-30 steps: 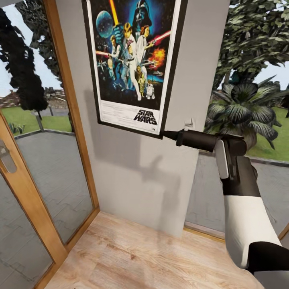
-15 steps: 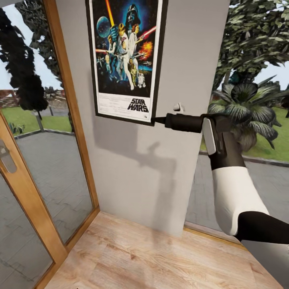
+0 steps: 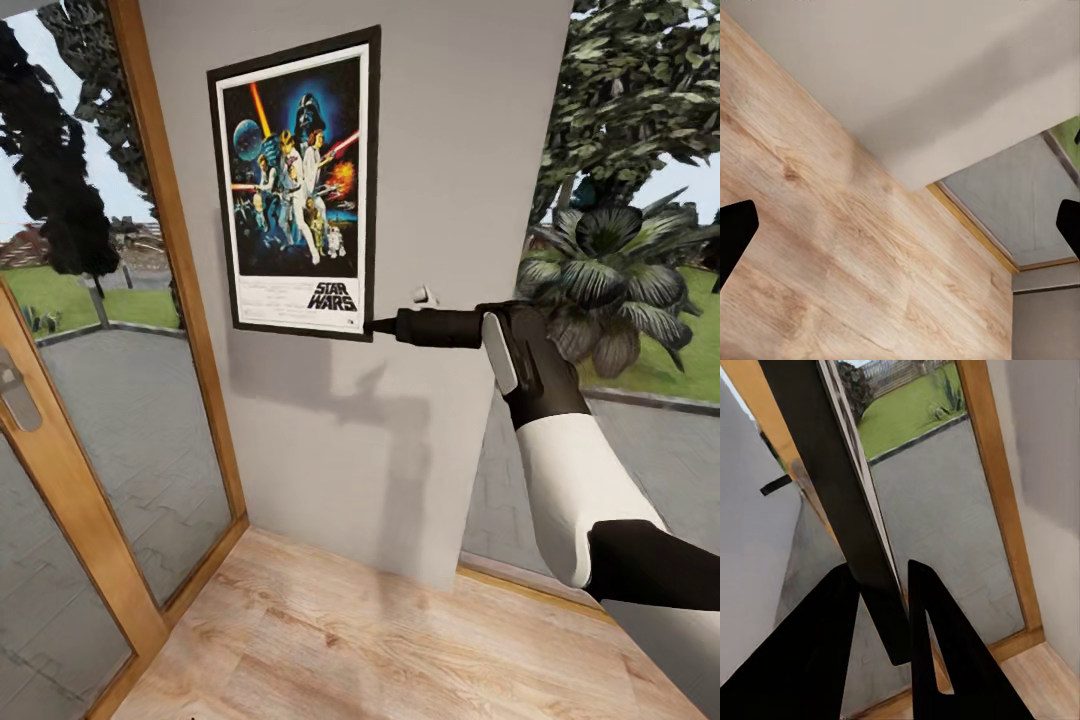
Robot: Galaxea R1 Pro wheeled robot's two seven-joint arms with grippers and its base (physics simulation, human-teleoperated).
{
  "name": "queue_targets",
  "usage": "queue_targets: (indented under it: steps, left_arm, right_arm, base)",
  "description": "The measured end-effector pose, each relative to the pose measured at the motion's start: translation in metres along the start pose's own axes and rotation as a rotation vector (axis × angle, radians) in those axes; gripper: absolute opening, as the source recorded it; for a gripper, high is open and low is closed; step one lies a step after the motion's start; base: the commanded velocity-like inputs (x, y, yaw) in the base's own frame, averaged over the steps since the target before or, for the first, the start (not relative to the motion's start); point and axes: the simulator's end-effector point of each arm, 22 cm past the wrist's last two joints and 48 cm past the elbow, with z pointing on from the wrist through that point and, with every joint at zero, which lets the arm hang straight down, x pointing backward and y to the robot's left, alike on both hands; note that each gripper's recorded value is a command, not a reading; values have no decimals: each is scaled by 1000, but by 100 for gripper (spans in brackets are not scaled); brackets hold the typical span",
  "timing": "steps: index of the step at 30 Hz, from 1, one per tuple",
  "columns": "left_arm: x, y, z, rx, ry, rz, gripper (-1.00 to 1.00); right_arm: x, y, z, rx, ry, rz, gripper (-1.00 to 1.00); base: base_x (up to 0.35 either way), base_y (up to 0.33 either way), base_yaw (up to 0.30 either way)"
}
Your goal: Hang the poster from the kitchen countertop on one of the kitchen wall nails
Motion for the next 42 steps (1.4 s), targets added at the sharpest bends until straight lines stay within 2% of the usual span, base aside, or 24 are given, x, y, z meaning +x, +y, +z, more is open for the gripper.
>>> queue_targets:
  steps: [9, 17, 24, 28, 32, 42]
  left_arm:
    - [-1, 0, 0, 0, -1, 2, 100]
    - [-1, 1, 0, 0, -1, 2, 100]
    - [-2, 1, -1, -1, -1, 3, 100]
    - [-3, 2, -2, -3, -2, 5, 100]
    - [-3, 2, -2, -3, -2, 5, 100]
    - [-3, 2, -2, -3, -2, 6, 100]
  right_arm:
    - [0, 1, 1, -5, -2, -2, -100]
    - [-9, 4, 1, -19, -45, -50, -100]
    - [-11, 16, 0, -73, -56, -65, -100]
    - [-14, 18, 0, -90, -86, -103, -100]
    - [-8, 12, 4, -89, -78, -88, -100]
    - [-7, 10, 5, -85, -78, -90, -100]
  base:
    - [131, 62, 0]
    - [33, 17, 0]
    - [4, 2, 0]
    - [133, 0, 0]
    - [89, 0, 0]
    - [39, -25, 0]
